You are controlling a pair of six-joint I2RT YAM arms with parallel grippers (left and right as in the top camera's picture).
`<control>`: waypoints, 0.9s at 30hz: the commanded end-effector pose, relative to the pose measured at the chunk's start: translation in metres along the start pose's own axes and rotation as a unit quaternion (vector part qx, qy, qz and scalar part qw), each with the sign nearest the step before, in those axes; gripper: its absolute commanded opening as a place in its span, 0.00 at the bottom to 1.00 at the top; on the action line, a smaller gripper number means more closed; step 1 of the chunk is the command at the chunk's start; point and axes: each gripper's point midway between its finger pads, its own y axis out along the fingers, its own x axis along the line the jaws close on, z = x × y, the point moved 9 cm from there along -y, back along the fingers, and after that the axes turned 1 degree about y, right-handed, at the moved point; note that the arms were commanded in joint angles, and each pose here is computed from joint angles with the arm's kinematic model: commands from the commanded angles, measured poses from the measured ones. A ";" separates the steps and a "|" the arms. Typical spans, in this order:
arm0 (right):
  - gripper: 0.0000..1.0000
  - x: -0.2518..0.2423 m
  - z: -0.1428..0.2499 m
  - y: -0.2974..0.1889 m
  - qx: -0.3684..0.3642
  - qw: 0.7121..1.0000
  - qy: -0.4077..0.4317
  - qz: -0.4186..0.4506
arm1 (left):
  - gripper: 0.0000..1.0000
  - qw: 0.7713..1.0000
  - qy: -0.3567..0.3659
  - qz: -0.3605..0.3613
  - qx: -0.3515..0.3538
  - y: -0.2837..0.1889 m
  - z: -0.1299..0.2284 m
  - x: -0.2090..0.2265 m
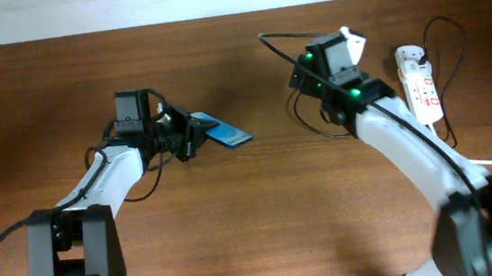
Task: Plug charger to phone and switch on socket
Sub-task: 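Grasp the black USB-C cable end with the right gripper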
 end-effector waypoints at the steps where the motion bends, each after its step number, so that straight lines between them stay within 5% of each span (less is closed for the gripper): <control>1: 0.89 0.007 0.022 0.055 0.031 0.999 -0.032 -0.006 | 0.00 0.998 0.050 0.001 0.044 0.002 0.011 -0.005; 7: 0.71 0.002 0.061 0.121 0.046 0.998 -0.039 0.009 | 0.01 0.996 0.058 -0.028 0.054 0.002 0.016 0.007; 13: 0.20 0.004 0.071 0.125 0.073 0.996 -0.045 -0.010 | 0.02 0.997 0.057 -0.034 0.046 0.001 0.014 0.008; 18: 0.12 -0.008 0.071 0.065 0.189 0.978 -0.087 -0.001 | 0.01 0.997 0.057 -0.034 0.045 0.001 0.014 0.008; 20: 0.13 -0.021 0.083 0.025 0.293 0.952 -0.090 0.008 | 0.01 0.996 0.063 -0.033 0.046 0.001 0.014 0.008; 21: 0.29 -0.029 0.091 0.016 0.323 0.941 -0.098 0.035 | 0.01 0.996 0.064 -0.033 0.046 0.001 0.014 0.008; 22: 0.58 -0.035 0.097 0.012 0.346 0.931 -0.103 0.053 | 0.02 0.996 0.064 -0.034 0.044 0.001 0.014 0.008; 27: 0.67 -0.025 0.082 0.033 0.266 0.958 -0.096 0.041 | 0.02 0.996 0.064 -0.033 0.046 0.001 0.014 0.008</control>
